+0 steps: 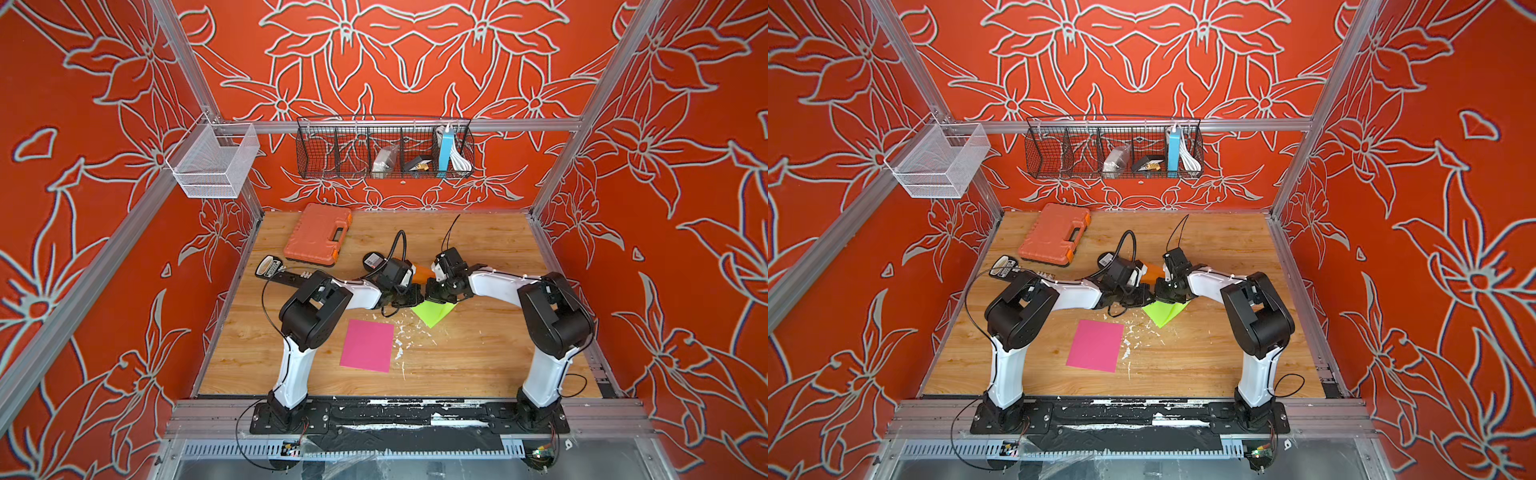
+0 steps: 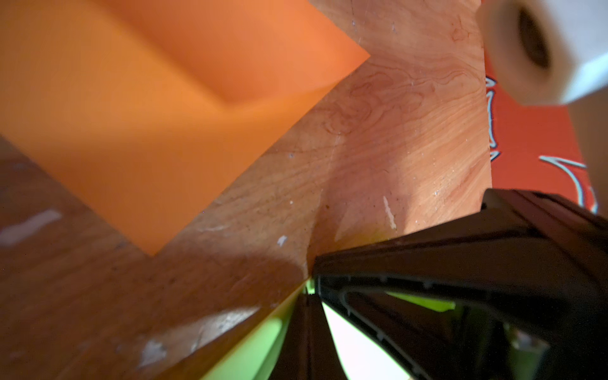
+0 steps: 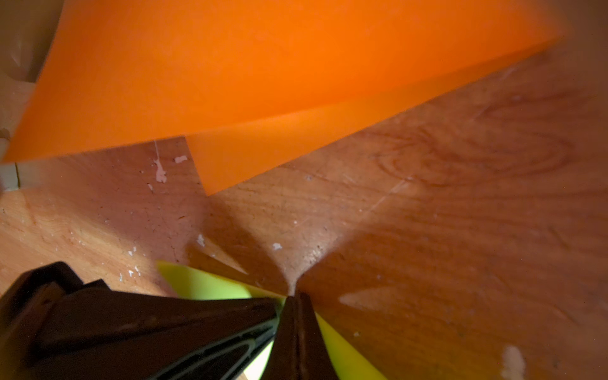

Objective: Fold the square paper diagonally
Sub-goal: Fold the paper at the center of the board, then move the paper to the center of the board.

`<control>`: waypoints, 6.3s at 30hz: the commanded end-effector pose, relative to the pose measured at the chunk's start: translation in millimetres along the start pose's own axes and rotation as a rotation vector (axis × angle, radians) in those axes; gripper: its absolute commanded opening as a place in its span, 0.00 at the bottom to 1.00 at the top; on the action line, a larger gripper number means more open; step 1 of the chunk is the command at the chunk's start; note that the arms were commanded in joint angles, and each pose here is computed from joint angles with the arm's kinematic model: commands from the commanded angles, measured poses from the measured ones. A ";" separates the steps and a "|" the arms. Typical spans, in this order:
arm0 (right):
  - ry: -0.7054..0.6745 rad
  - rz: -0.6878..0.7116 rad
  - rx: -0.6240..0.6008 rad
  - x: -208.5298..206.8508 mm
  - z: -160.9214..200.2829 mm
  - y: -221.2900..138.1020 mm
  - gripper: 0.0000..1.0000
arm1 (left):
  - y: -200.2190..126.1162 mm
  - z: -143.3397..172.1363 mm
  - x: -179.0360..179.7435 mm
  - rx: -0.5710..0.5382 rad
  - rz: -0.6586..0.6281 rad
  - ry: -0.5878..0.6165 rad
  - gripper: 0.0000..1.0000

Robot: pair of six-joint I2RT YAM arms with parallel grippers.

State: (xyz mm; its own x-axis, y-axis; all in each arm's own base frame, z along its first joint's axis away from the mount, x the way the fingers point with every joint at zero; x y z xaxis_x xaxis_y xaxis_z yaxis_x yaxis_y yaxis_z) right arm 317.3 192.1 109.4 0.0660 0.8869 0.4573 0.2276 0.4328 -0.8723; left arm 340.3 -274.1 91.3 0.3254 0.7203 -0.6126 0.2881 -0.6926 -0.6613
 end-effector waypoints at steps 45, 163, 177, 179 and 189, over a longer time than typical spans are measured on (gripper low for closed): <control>0.128 0.211 0.021 -104.6 31.9 -29.4 0.00 | -3.7 15.0 26.8 0.071 -0.154 -0.051 0.00; -0.113 -0.145 0.015 -27.6 18.9 -69.8 0.17 | -172.3 103.2 28.8 0.014 -0.389 -0.195 0.21; -0.104 -0.060 0.081 -38.9 35.4 -36.6 0.17 | -161.7 123.2 42.6 0.066 -0.381 -0.206 0.26; -0.095 -0.040 0.068 -42.2 37.5 -34.0 0.17 | -158.8 123.2 43.0 0.077 -0.370 -0.207 0.26; -0.017 0.127 0.028 -58.5 22.5 -20.4 0.00 | -147.0 126.3 42.8 0.121 -0.334 -0.180 0.27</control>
State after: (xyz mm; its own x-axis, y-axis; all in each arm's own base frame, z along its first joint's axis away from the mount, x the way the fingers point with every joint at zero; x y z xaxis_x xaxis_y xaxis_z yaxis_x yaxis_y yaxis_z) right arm 278.0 143.0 109.4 0.0089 0.8987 0.4385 0.1791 0.4300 -0.8849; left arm 199.3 -132.7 111.7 0.0392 0.9120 -0.4084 0.2630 -0.4037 -0.8763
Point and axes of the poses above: each gripper's point midway between its finger pads, its own y axis out along the fingers, its own x axis along the line the jaws close on, z = x × y, the point moved 10 cm from there along -y, back along the fingers, and after that the axes turned 7 degrees about y, right-handed, at the moved point
